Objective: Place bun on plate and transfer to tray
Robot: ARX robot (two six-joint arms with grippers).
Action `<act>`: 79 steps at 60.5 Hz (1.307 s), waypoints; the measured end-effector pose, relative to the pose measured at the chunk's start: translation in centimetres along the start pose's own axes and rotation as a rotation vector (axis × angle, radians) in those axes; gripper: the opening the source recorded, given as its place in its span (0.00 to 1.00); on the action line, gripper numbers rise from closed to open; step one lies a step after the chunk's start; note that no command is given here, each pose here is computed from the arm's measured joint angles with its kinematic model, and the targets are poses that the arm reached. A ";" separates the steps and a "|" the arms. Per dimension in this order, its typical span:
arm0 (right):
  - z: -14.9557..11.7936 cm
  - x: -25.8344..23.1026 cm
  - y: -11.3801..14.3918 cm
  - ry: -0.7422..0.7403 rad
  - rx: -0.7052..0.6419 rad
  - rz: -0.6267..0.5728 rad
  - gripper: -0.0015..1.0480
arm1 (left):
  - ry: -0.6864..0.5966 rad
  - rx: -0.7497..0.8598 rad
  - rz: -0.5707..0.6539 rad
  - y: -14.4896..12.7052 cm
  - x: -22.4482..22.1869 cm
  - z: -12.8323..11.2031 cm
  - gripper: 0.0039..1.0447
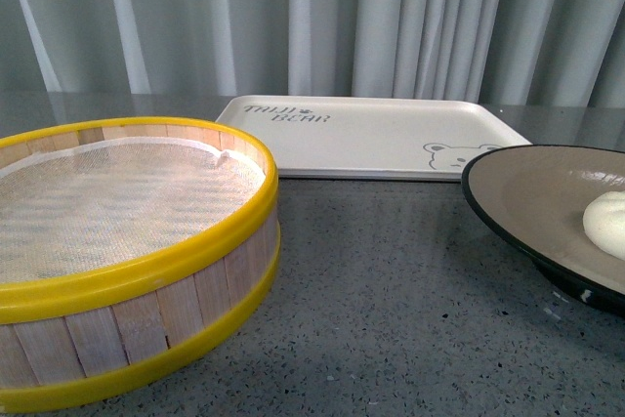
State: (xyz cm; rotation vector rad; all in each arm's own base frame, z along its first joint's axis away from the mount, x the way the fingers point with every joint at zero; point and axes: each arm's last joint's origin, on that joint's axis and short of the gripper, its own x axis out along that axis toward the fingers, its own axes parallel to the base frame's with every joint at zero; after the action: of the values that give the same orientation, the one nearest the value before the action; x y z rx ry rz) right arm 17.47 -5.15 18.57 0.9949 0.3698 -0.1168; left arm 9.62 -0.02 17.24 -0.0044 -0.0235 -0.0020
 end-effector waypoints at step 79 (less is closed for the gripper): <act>-2.3 0.9 1.4 0.131 0.255 0.116 0.02 | 0.000 0.000 0.000 0.0 0.0 0.0 0.94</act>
State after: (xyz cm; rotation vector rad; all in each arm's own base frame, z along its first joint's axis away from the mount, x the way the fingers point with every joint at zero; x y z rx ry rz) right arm 18.15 -2.42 18.22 1.2779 0.4229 0.0073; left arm 9.62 -0.02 17.24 -0.0044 -0.0235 -0.0020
